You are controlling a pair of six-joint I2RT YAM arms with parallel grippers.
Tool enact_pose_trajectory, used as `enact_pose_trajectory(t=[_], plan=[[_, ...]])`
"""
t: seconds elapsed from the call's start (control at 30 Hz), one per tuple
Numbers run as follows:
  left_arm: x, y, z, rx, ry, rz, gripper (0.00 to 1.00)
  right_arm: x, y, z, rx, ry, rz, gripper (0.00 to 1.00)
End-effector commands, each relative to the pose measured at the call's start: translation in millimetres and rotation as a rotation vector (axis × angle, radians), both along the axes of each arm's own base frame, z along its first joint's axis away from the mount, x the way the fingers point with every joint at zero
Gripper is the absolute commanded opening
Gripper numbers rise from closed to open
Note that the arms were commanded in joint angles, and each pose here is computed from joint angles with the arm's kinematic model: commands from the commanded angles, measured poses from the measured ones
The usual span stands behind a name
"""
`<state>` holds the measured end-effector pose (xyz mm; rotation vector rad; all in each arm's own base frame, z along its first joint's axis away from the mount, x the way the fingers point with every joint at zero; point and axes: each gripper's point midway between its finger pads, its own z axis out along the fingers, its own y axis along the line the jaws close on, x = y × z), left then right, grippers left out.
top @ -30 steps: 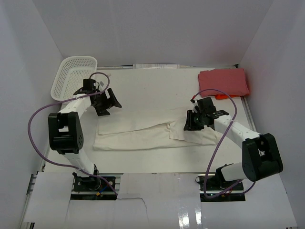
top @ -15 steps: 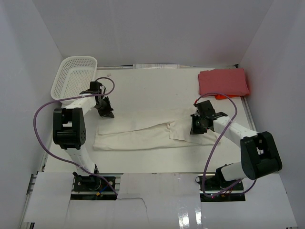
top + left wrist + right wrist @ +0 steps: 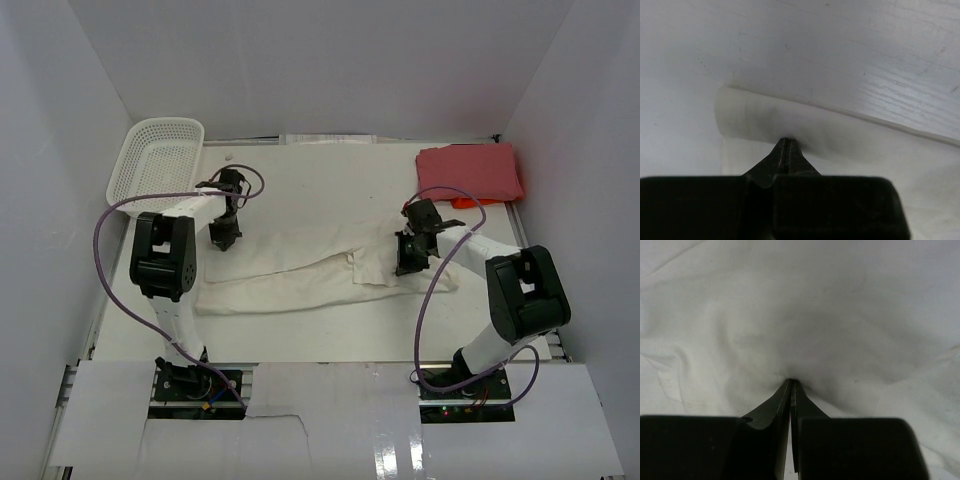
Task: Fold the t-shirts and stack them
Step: Rotate the tshirt 90 degrees
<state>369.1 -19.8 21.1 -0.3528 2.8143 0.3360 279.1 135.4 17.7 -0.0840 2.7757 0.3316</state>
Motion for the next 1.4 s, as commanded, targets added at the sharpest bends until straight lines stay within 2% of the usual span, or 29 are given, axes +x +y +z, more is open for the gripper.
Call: enact_pose_trajectory(t=[0.0, 0.17, 0.4, 0.43, 0.53, 0.6, 0.63, 0.67, 0.7, 0.77, 1.0, 1.03, 1.1, 1.37], plan=[[-23.6, 12.1, -11.7, 0.145, 0.106, 0.004, 0.0, 11.6, -5.4, -18.1, -0.049, 0.024, -0.001, 0.08], [-49.5, 6.6, -28.5, 0.186, 0.22, -0.027, 0.0, 38.9, 0.6, -13.2, -0.032, 0.009, 0.001, 0.08], [-88.2, -13.0, -27.8, 0.081, 0.255, -0.039, 0.0, 84.1, 10.3, -7.6, -0.03, -0.003, 0.02, 0.08], [-96.9, -17.6, -25.0, 0.048, 0.249, -0.031, 0.0, 89.0, 10.6, -13.4, -0.03, 0.01, 0.02, 0.08], [-119.8, -52.2, -27.9, -0.167, 0.259, -0.04, 0.08, 115.2, 16.5, -9.8, -0.021, -0.006, 0.022, 0.08], [-135.9, -78.1, -30.3, -0.321, 0.295, -0.016, 0.08, 136.0, 22.1, 0.1, -0.004, -0.04, 0.025, 0.08], [-153.1, -78.2, -36.8, -0.334, 0.335, 0.012, 0.08, 140.3, 23.5, -6.1, -0.008, -0.028, 0.03, 0.08], [-161.0, -81.5, -38.6, -0.349, 0.344, 0.054, 0.0, 145.6, 24.9, -6.0, -0.009, -0.03, 0.034, 0.08], [-168.0, -88.7, -42.2, -0.379, 0.352, 0.059, 0.0, 155.1, 28.5, -6.5, -0.004, -0.037, 0.037, 0.08], [-198.5, -93.3, -54.1, -0.389, 0.405, 0.084, 0.0, 164.3, 32.9, -9.4, 0.006, -0.043, 0.047, 0.08], [-250.8, -134.0, -63.1, -0.43, 0.478, 0.055, 0.0, 204.3, 47.7, -30.7, 0.052, -0.06, 0.078, 0.08], [-256.2, -137.9, -63.3, -0.441, 0.483, 0.057, 0.0, 217.9, 53.1, -22.3, 0.067, -0.095, 0.085, 0.08], [-273.2, -144.3, -65.2, -0.441, 0.504, 0.058, 0.0, 226.0, 55.0, -33.6, 0.076, -0.085, 0.087, 0.08], [-328.9, -157.0, -71.5, -0.386, 0.594, -0.003, 0.0, 279.0, 55.5, -29.0, 0.121, -0.172, 0.068, 0.08]])
